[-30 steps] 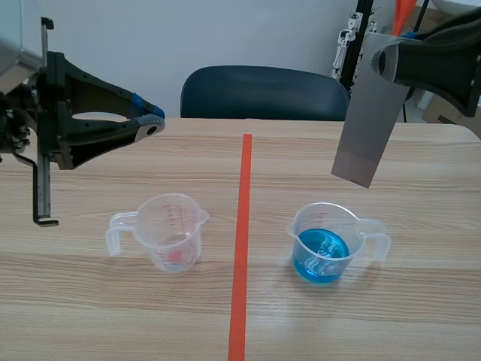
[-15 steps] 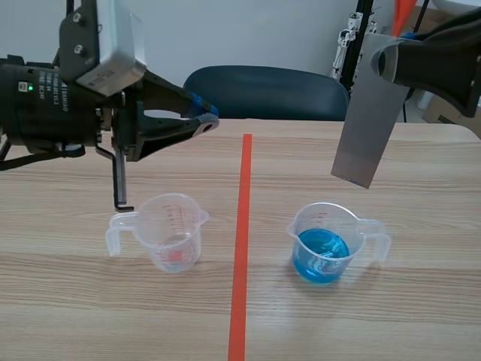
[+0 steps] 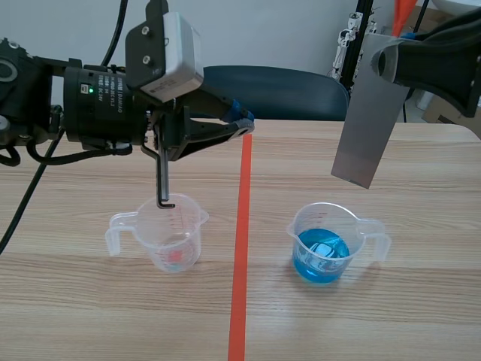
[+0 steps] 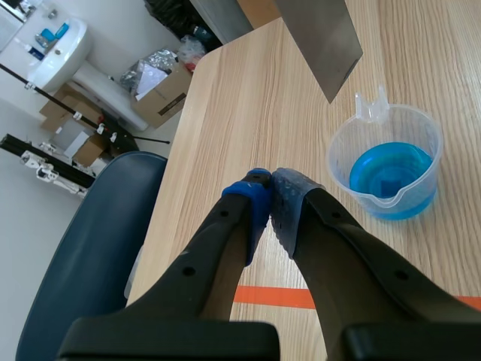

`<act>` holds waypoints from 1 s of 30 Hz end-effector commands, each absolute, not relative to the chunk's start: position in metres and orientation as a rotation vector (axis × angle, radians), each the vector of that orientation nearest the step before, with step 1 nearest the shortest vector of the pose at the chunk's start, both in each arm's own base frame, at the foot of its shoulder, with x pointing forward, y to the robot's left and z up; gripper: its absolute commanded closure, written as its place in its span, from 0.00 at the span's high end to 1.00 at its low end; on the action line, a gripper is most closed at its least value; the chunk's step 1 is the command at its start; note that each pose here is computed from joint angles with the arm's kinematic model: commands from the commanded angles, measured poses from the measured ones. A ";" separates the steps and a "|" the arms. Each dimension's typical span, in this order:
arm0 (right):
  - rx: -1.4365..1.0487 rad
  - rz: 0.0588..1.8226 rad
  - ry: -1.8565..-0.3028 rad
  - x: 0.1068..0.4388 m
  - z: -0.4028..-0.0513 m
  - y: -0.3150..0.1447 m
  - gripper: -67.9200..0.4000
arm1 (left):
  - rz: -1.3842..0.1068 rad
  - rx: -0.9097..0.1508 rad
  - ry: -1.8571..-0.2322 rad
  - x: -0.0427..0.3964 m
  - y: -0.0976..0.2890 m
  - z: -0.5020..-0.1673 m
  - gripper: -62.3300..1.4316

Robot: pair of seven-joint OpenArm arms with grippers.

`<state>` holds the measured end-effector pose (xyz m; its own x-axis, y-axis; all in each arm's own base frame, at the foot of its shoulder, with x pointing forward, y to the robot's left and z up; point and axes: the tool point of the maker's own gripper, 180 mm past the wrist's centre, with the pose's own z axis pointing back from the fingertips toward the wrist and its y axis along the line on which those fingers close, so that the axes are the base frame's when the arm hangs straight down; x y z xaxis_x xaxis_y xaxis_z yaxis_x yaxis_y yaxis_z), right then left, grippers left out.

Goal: Do the redox reaction experiment. raise the plate out of the solution

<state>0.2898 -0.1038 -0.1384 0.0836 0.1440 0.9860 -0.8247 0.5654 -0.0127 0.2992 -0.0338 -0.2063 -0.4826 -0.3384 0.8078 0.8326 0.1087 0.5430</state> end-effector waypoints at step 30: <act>0.682 0.812 -1.357 0.292 -0.120 -0.102 0.02 | -1.618 -0.653 -1.423 0.290 -0.070 -0.201 0.07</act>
<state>0.2903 -0.1032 -0.1337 0.0688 0.1226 0.9901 -0.8245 0.5657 -0.0128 0.2909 -0.0647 -0.2124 -0.4755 -0.2929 0.8295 0.8642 0.0212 0.5028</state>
